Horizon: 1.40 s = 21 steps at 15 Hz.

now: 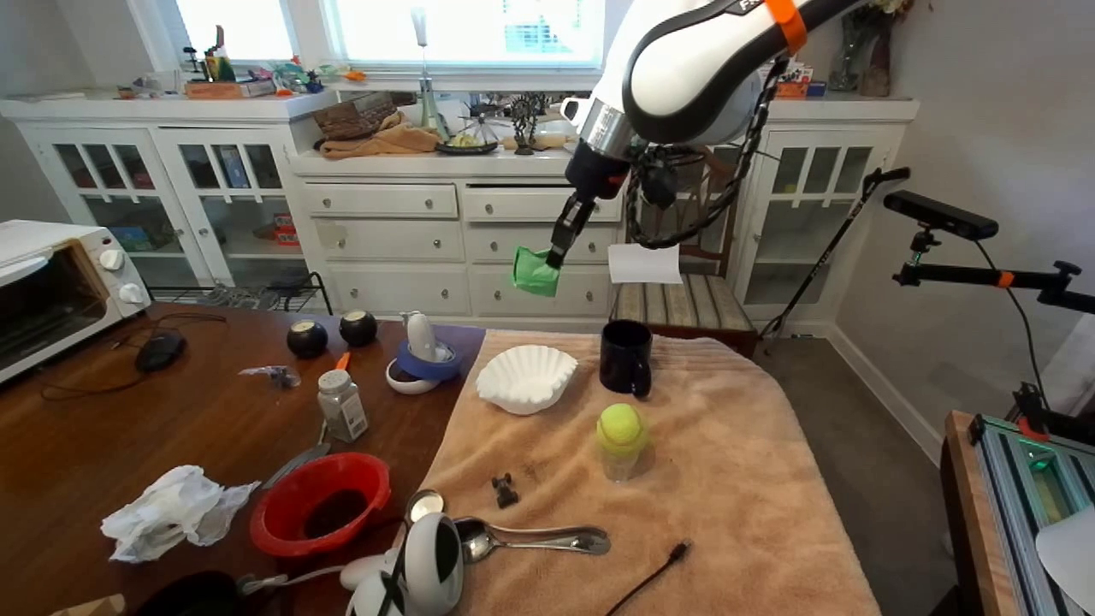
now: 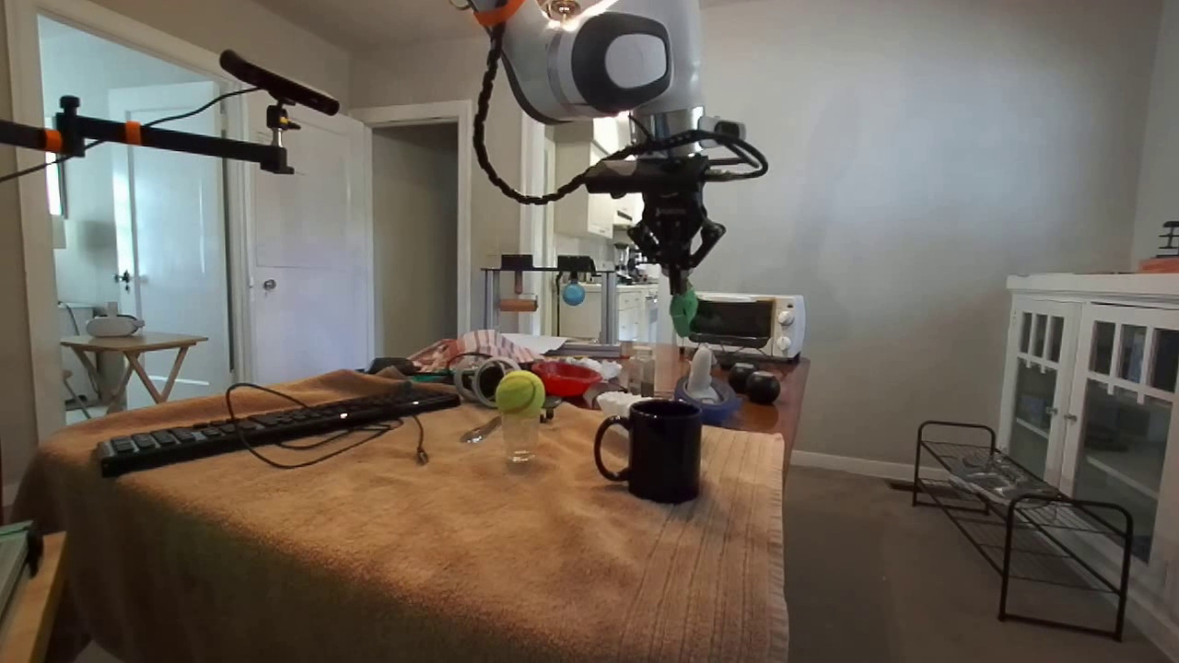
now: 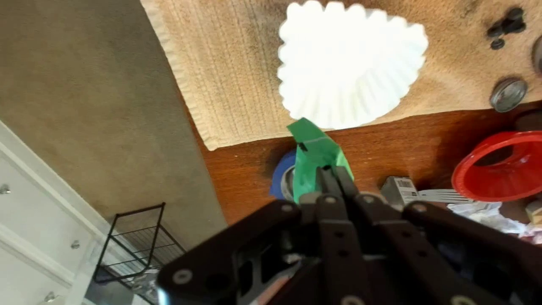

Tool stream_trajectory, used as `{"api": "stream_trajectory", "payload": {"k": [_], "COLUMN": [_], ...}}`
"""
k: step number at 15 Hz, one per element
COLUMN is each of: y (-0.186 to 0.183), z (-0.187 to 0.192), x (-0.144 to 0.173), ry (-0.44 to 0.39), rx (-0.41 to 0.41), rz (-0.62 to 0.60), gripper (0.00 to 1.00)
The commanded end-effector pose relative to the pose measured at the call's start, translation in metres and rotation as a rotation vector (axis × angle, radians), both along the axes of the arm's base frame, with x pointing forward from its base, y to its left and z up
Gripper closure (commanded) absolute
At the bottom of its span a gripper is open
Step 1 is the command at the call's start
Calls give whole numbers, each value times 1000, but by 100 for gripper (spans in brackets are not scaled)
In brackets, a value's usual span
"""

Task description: Remove the silver spoons from the black mug, put them on the table, remove the green packet from the black mug and put it on the white cupcake holder

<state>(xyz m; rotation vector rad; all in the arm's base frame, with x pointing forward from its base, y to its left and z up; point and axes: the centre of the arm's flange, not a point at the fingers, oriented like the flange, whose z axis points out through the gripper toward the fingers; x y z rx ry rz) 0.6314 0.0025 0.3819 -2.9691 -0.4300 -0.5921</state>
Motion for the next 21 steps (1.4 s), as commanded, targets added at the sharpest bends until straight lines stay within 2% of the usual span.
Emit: {"api": "stream_trajectory", "payload": {"k": [1, 5, 9, 16, 21], "y": [13, 25, 23, 29, 31], "z": [-17, -39, -62, -98, -115], "x": [34, 42, 49, 80, 86], "ry": [59, 188, 296, 311, 357], "rx": [62, 103, 113, 86, 57], "rz": [137, 208, 208, 214, 201], "gripper": [99, 99, 99, 99, 99]}}
